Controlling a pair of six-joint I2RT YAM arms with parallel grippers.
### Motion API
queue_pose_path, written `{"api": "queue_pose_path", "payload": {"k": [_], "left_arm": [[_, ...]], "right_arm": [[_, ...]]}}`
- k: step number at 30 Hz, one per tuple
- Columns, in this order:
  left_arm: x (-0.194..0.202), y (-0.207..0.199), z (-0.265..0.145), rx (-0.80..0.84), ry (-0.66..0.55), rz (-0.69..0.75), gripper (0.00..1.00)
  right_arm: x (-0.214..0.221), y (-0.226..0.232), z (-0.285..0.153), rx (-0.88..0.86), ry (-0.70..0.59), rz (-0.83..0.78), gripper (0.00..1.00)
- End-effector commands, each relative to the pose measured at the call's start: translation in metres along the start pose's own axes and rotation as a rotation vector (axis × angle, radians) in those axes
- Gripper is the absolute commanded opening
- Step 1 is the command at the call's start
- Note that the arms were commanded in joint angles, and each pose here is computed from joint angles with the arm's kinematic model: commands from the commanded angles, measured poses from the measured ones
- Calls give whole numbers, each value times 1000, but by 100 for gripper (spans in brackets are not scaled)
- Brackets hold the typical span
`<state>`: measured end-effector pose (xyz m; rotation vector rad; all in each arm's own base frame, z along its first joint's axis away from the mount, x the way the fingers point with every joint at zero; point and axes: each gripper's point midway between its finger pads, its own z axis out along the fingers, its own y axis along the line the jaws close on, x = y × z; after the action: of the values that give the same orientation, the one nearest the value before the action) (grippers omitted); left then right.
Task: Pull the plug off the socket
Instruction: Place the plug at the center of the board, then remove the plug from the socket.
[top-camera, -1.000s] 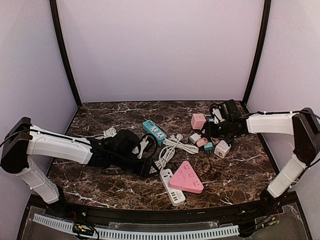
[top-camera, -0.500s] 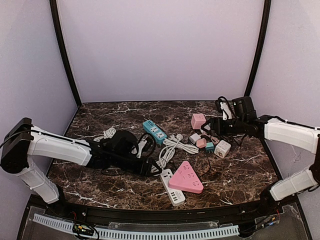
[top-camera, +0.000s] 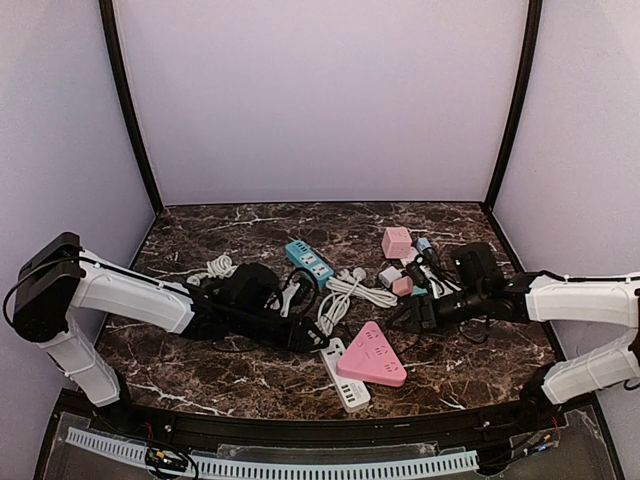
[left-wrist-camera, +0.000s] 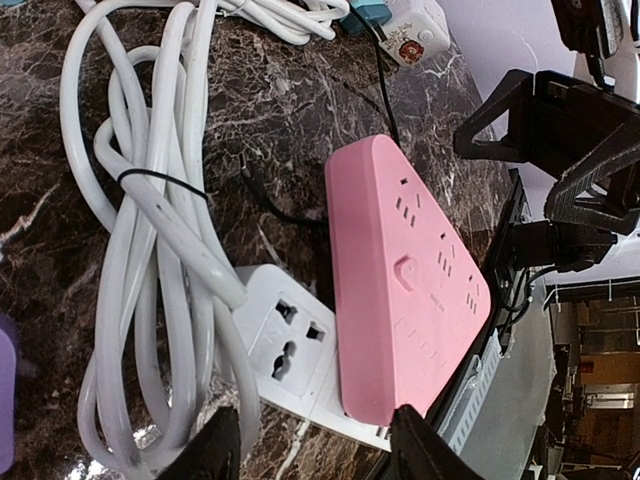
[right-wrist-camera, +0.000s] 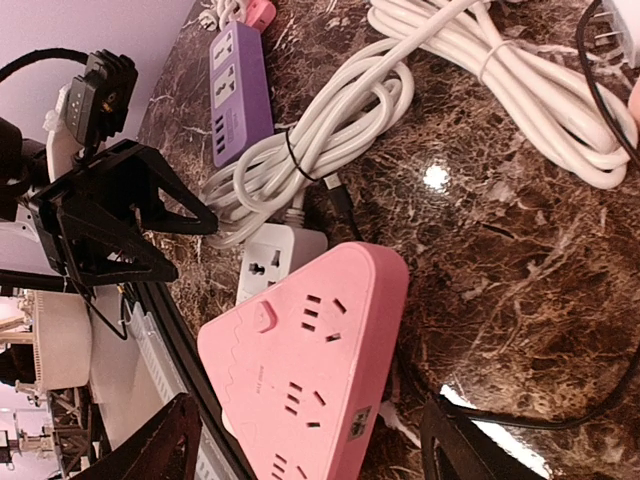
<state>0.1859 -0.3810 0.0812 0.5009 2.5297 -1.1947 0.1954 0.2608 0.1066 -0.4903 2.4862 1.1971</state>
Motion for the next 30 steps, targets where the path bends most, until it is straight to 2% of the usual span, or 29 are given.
{"api": "queue_pose_path", "payload": {"k": [1,9,16,25,30], "left_arm": [[8,7,1,-6,25,-13,48],[3,-7,-4,24,19,52,41],[10,-17,16,62,91,96,34],[27,1,36,31,157,110,30],[33,10,40,18,169,104,24]], "right_arm": [[8,14,12,-92,40,23,74],[17,14,25,-97,81,38,76],[27,6,36,-78,112,66,77],[30,9,47,-90,127,87,70],[32,10,50,-92,138,98,64]]}}
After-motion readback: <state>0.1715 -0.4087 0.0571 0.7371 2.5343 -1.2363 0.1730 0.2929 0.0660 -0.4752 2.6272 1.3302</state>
